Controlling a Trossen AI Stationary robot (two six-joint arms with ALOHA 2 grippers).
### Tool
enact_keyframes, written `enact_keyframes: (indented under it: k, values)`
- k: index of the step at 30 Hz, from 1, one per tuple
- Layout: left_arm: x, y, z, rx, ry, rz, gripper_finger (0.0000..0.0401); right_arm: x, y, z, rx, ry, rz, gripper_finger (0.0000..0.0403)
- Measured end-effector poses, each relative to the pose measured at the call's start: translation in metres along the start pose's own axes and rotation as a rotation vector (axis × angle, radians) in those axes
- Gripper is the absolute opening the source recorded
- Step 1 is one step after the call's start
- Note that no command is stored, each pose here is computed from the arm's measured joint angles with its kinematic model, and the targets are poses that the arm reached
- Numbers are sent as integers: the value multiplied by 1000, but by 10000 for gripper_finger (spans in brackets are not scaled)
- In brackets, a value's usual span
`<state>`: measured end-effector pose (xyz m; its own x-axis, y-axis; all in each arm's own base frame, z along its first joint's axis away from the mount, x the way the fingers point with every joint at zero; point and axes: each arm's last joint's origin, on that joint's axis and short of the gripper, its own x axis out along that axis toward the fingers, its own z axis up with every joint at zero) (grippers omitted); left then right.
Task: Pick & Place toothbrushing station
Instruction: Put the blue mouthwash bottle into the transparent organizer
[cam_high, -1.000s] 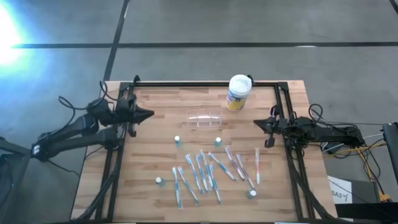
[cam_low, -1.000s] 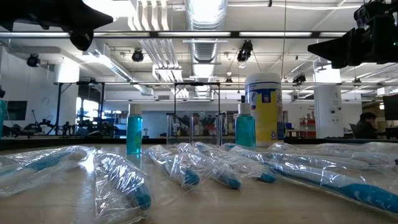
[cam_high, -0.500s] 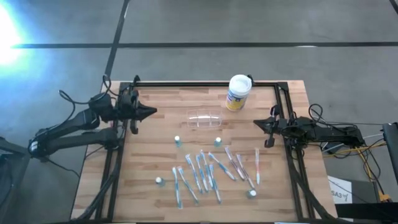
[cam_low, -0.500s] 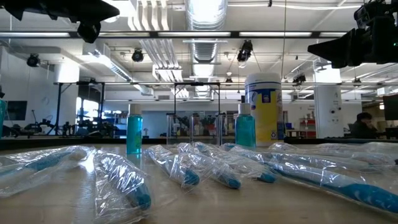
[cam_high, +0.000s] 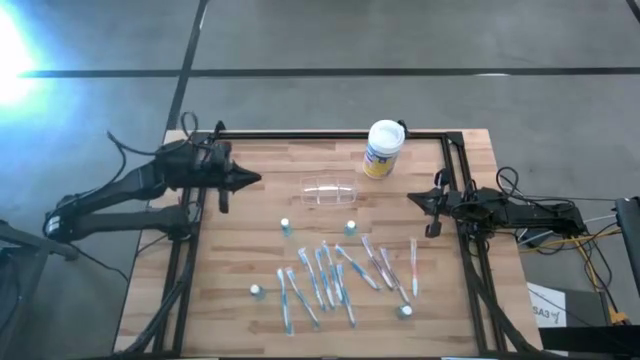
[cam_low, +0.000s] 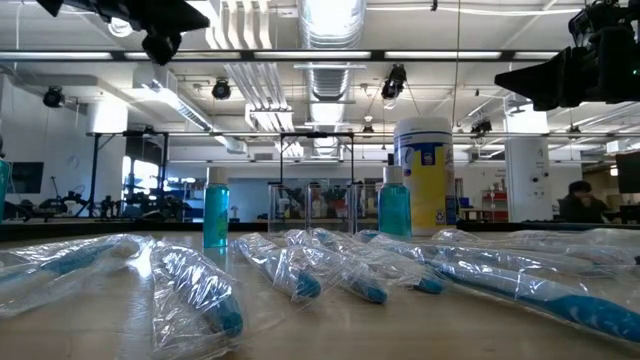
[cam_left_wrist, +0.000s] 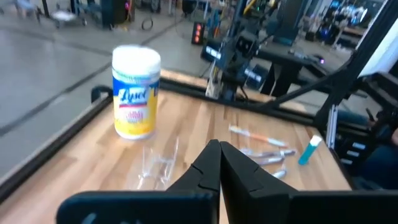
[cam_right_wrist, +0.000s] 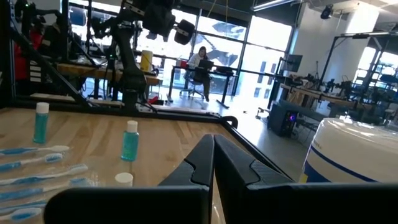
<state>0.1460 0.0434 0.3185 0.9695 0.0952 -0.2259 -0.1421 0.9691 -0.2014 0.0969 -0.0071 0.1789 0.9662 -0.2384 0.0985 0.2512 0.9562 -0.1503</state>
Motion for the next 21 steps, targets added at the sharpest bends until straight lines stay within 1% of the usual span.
enact_keyframes:
  k: [5, 8, 14, 17, 21]
  values:
    - [11, -2, 0, -6, 65, -17, 3, 0, 0, 0, 0, 0, 0, 8]
    - [15, -5, 7, 2, 60, -34, 4, 0, 0, 0, 0, 0, 0, 8]
    - [28, -10, 8, 0, 126, -51, 4, 0, 0, 0, 0, 0, 0, 8]
    - [33, -12, 11, 2, 139, -40, 3, 0, 0, 0, 0, 0, 0, 8]
    - [40, -13, 12, -15, 154, 23, 6, 0, 0, 0, 1, 0, 0, 8]
